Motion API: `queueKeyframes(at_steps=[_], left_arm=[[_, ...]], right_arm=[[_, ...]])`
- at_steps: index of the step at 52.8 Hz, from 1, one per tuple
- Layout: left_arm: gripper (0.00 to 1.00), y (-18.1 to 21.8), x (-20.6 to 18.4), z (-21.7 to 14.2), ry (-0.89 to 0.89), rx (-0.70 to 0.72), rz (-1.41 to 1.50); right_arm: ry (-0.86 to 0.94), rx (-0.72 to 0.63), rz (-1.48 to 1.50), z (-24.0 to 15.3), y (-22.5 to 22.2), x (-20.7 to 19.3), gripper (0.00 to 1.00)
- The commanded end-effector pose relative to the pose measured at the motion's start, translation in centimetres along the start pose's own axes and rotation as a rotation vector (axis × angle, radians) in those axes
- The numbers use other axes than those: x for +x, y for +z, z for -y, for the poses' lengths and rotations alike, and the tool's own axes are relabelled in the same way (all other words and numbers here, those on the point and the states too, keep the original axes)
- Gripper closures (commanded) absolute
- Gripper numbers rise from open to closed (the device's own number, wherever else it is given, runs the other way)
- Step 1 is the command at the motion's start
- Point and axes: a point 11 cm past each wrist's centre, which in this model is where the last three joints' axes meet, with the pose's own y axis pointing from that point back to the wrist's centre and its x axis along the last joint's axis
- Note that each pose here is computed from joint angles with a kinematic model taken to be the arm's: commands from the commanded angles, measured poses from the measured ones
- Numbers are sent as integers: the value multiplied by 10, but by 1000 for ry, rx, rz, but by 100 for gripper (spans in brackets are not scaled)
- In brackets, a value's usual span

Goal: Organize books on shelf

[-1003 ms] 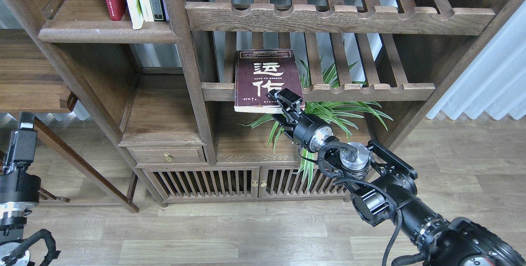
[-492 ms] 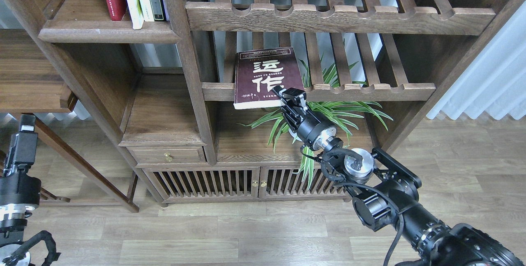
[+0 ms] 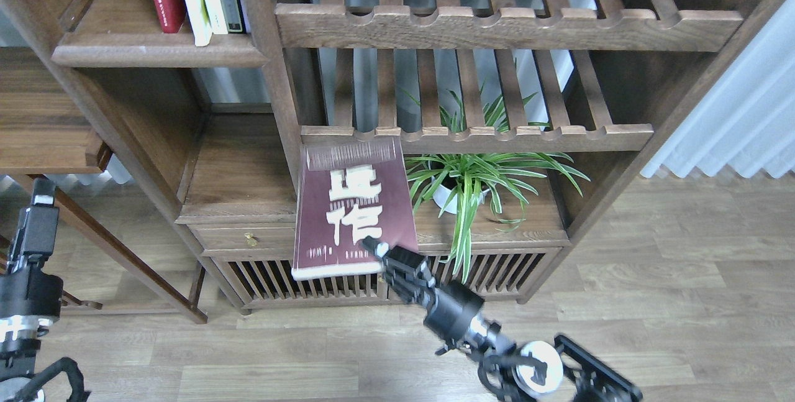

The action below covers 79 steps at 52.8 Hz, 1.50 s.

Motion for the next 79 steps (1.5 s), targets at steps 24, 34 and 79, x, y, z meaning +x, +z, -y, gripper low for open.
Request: queueKeyframes(at_steps=[24,34,79], left_arm=[[1,-89,-2,-80,229,240,-410],[1,-114,-23,-95,214,354,-465],[2,-159,-47,-116,145,611,-427]], right_arm=[[70,-74,44,-21,35,23,94],[80,-137,69,-21,55,27,94],[70,-160,107,-20,62,26,94]])
